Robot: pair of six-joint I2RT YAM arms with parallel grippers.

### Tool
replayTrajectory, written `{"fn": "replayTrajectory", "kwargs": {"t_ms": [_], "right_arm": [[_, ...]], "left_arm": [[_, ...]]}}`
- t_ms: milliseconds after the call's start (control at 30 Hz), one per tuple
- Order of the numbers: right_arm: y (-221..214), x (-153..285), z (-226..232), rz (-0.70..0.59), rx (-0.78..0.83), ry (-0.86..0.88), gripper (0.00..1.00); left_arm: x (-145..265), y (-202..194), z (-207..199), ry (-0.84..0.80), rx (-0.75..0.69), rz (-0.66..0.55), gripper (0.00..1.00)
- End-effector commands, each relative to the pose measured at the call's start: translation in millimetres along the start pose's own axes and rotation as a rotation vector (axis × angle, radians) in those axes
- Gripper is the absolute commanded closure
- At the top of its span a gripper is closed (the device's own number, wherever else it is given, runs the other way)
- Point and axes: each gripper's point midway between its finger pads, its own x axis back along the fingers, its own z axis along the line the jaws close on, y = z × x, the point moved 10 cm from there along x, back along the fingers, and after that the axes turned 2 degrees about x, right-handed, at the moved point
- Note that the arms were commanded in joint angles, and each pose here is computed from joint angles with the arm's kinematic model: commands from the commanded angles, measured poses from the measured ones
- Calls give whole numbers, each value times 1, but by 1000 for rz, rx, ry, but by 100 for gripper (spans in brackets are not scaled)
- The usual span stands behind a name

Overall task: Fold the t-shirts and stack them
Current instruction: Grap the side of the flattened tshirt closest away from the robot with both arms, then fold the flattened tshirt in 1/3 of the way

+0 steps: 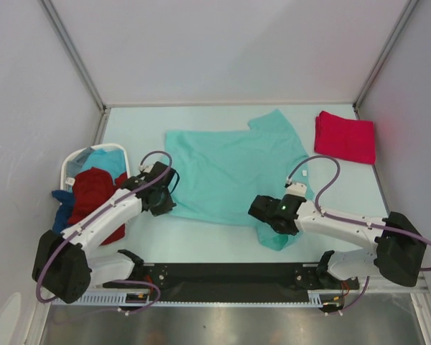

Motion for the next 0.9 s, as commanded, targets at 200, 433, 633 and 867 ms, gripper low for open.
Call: {"fn": "replayTrajectory", "kwargs": {"t_ms": [200, 433, 633, 867], "right_arm": [[61, 9, -6, -143, -60, 10, 100], [96, 4, -11, -176, -99, 0, 100], [116, -6, -7, -181, -104, -2, 100], [136, -25, 9, -176, -98, 10, 100]], "left_arm": [[10, 22, -16, -13, -15, -68, 100], [12, 38, -21, 2, -8, -86, 100], [5, 52, -23, 19, 9, -90, 100], [-10, 61, -33, 40, 4, -70, 100]]}}
